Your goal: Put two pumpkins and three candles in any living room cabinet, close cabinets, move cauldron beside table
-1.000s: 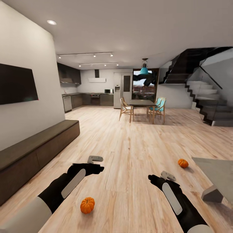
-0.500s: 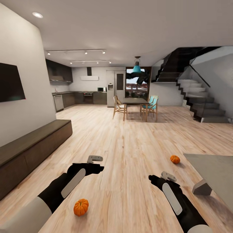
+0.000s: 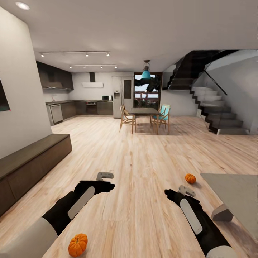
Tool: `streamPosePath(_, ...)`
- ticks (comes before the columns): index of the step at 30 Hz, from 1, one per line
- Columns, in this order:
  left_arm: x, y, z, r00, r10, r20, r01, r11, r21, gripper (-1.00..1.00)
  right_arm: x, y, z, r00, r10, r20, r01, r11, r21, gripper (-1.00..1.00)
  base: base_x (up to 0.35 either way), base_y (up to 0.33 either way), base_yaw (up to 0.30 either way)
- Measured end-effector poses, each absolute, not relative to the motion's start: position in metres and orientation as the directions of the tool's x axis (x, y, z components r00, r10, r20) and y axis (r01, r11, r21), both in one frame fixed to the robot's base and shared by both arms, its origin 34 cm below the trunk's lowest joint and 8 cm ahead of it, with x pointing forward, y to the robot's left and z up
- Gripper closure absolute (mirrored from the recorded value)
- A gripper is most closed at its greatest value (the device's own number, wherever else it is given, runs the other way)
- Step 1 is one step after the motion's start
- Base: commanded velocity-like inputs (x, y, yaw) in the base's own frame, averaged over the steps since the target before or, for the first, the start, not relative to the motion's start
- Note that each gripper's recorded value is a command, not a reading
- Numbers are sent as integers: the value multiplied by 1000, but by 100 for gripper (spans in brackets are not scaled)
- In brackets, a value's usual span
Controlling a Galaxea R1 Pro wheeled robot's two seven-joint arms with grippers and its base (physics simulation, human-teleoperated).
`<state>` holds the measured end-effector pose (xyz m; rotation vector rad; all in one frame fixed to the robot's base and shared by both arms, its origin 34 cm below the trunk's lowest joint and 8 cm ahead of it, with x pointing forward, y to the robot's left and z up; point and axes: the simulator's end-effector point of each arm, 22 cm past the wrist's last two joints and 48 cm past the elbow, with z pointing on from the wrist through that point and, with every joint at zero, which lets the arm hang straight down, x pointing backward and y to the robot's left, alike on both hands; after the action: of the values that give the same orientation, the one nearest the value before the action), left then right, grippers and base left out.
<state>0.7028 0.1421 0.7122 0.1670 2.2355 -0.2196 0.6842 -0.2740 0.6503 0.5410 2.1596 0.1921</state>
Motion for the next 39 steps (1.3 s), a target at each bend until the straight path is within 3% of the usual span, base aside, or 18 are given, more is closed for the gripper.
streamPosePath(25,703,143,712,-621,42,-783,194,976,-101,-100,688,-254,662,-519,414,-748,266,910,319,-100,231,-237,-9)
streamPosePath(39,704,143,712,-618,42,-785,192,976,-100,-100,688,-250,661,-523,404,-751,256,914,314,-100,312,-70,12)
